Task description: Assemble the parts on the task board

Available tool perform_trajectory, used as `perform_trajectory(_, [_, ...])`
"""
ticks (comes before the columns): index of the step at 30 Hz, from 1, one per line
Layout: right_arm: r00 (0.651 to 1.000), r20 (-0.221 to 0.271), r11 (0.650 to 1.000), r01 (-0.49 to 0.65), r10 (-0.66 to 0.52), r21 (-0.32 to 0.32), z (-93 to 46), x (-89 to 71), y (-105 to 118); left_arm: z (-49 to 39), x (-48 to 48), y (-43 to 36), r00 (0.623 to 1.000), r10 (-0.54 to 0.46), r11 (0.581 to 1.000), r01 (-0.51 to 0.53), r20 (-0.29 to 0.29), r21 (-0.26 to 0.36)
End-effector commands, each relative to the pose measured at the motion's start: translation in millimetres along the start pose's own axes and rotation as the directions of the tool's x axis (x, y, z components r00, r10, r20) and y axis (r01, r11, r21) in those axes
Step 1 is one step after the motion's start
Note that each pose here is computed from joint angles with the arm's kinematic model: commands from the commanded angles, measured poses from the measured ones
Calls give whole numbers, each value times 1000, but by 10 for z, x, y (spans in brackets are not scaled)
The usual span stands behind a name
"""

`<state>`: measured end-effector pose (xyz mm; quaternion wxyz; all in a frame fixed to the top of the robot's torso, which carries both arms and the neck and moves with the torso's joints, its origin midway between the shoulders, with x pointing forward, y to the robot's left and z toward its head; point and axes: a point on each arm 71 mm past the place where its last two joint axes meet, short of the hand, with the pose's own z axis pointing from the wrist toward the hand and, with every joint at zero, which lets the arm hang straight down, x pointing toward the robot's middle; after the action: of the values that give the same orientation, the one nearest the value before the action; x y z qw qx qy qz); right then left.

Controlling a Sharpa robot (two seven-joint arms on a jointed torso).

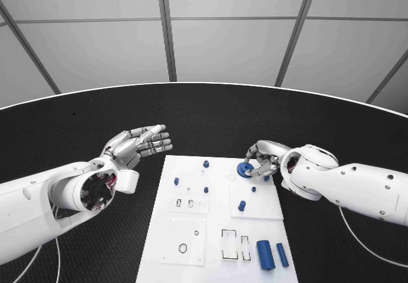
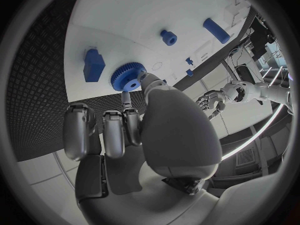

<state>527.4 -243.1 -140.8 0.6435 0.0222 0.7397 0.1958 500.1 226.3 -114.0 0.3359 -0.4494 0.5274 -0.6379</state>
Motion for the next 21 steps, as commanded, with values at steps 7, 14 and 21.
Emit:
perform_trajectory(7, [1000, -14, 1000, 5, -5, 4, 3, 35, -9, -3, -3, -1, 1000, 0, 1000, 0, 1, 0])
perform_trajectory(14, [1000, -15, 1000, 4, -4, 0, 5, 46, 1, -3, -4, -1, 1000, 0, 1000, 0, 1, -1])
perform_trajectory(21, [1000, 4, 1000, -2, 2, -13, 0, 41, 21, -3, -3, 0, 1000, 0, 1000, 0, 1, -1])
